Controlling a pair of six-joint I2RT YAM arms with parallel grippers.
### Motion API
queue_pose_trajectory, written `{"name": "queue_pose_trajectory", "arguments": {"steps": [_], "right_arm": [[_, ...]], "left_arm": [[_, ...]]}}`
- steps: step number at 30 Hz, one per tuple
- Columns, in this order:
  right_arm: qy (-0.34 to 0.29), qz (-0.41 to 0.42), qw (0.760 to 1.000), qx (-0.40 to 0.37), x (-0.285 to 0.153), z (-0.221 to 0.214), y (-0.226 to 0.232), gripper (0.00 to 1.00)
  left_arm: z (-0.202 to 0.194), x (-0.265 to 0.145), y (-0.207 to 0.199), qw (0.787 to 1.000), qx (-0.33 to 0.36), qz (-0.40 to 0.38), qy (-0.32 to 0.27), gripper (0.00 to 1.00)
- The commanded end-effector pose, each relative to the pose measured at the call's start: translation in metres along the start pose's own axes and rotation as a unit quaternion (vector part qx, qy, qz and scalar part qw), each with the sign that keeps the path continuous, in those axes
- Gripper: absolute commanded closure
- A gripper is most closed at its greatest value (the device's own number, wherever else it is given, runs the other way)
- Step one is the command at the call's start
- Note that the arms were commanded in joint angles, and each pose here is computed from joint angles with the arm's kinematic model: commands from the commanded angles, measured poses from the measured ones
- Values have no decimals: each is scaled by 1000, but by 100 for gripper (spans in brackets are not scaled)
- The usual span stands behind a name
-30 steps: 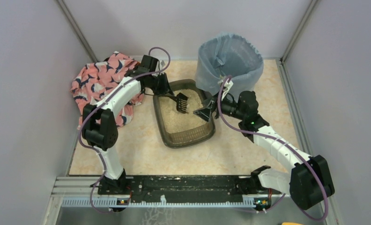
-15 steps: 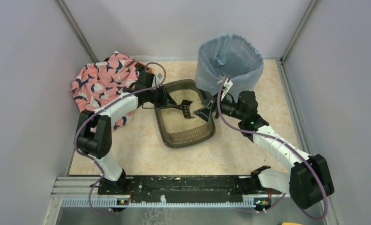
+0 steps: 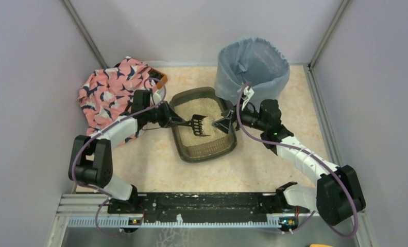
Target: Clean the litter box
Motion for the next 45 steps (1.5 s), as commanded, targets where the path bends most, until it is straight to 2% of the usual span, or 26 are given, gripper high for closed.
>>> {"name": "queue_pose_trajectory", "arguments": {"steps": [1, 7, 11, 17, 22, 24, 28, 31, 34, 37, 40, 43, 45], "right_arm": [[-21, 17, 999, -21, 5, 12, 2, 16], [-18, 18, 1000, -17, 6, 12, 1, 17], [-15, 18, 1000, -18, 6, 12, 0, 17], [-14, 13, 1000, -20, 5, 12, 1, 17], [-13, 17, 1000, -15, 8, 11, -1, 17], [-11, 22, 1000, -14, 8, 11, 0, 17], [-12, 12, 1000, -19, 5, 11, 1, 17], [-12, 16, 1000, -17, 6, 10, 0, 17], [-12, 18, 1000, -17, 6, 11, 1, 17], [-12, 17, 1000, -15, 7, 10, 0, 17], [-9, 17, 1000, -15, 7, 9, 0, 17], [-12, 11, 1000, -19, 5, 9, 0, 17], [-9, 13, 1000, -16, 7, 9, -1, 17]], "left_arm": [[-4, -13, -7, 996, 21, -82, 10, 100], [1, -32, -15, 990, 23, -139, 3, 100], [16, -61, -20, 985, 30, -169, -15, 100], [23, -98, 1, 982, 18, -176, -60, 100], [7, -83, 21, 976, -26, -210, -49, 100], [4, -82, 30, 978, -32, -200, -52, 100], [2, -81, 36, 981, -26, -181, -58, 100], [0, -80, 34, 979, -29, -196, -48, 100], [9, -84, 38, 982, -26, -165, -83, 100], [-1, -63, 29, 985, -24, -170, -36, 100], [4, -72, 43, 985, -36, -148, -78, 100], [-5, -65, 39, 985, -40, -162, -48, 100], [-6, -69, 41, 984, -39, -164, -58, 100]]}}
Point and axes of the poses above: each gripper's point midway between its finger pads, its own x axis out along the fingers, its own y axis along the line the jaws close on, z = x × y, the point moved 10 cm from there along -x, back along the fingers, and after that the axes turned 10 degrees about -x, right-handed, at the moved point
